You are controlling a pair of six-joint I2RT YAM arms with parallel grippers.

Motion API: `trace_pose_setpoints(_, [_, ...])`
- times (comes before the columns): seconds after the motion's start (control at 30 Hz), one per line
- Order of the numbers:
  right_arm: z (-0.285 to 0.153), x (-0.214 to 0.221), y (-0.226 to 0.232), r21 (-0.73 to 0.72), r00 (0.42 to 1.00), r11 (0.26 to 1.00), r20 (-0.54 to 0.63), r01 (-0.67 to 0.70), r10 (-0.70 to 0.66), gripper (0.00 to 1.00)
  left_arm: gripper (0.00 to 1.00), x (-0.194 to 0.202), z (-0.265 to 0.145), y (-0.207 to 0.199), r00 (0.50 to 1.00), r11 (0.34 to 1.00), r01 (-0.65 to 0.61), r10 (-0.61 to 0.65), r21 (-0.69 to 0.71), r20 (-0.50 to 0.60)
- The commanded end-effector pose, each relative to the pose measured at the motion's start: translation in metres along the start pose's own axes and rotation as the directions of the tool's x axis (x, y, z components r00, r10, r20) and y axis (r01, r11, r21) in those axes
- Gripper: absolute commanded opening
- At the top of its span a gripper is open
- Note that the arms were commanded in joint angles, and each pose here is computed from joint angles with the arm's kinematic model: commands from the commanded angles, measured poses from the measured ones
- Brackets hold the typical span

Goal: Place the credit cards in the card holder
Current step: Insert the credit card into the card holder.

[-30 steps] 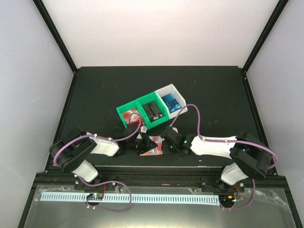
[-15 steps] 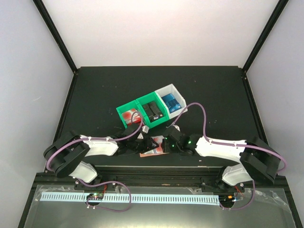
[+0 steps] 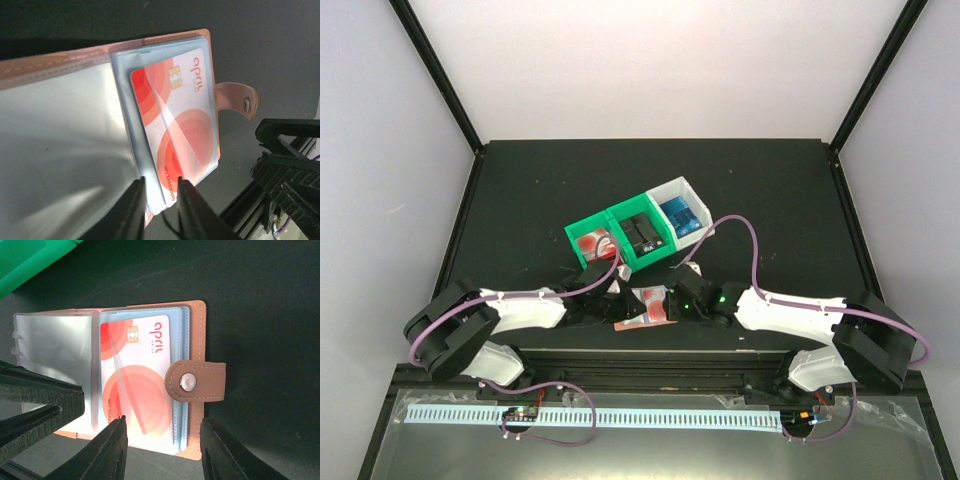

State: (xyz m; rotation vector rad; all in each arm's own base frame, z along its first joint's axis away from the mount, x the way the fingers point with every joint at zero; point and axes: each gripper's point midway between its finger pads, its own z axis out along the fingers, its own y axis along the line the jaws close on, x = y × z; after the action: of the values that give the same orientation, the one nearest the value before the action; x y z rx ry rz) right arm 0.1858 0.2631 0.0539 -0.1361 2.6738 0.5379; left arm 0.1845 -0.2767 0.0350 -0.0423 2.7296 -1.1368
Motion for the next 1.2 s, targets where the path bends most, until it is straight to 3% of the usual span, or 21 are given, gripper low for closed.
trace_pose_setpoints(0.0, [-0.002,-0.008,0.008,-0.017,1.0,1.0,0.016,0.008,-0.008,0.41,0.11,-0.009,0.004,-0.02,0.999,0.998,-0.049,0.049,0.037,0.003])
trace_pose_setpoints(0.27, [-0.001,-0.004,0.016,-0.062,1.0,0.998,-0.003,0.022,-0.022,0.39,0.1,-0.008,0.016,-0.009,0.998,0.999,-0.05,0.05,0.001,-0.023])
trace_pose_setpoints(0.63, [0.004,0.001,0.033,-0.144,0.999,0.989,-0.038,0.023,-0.029,0.39,0.02,0.002,0.019,0.031,0.998,0.986,-0.047,0.042,-0.16,-0.037])
trace_pose_setpoints(1.17, [0.014,-0.004,0.019,-0.021,0.999,1.0,-0.042,0.018,-0.019,0.47,0.02,0.012,0.024,0.058,0.997,0.966,-0.049,0.034,-0.255,-0.063])
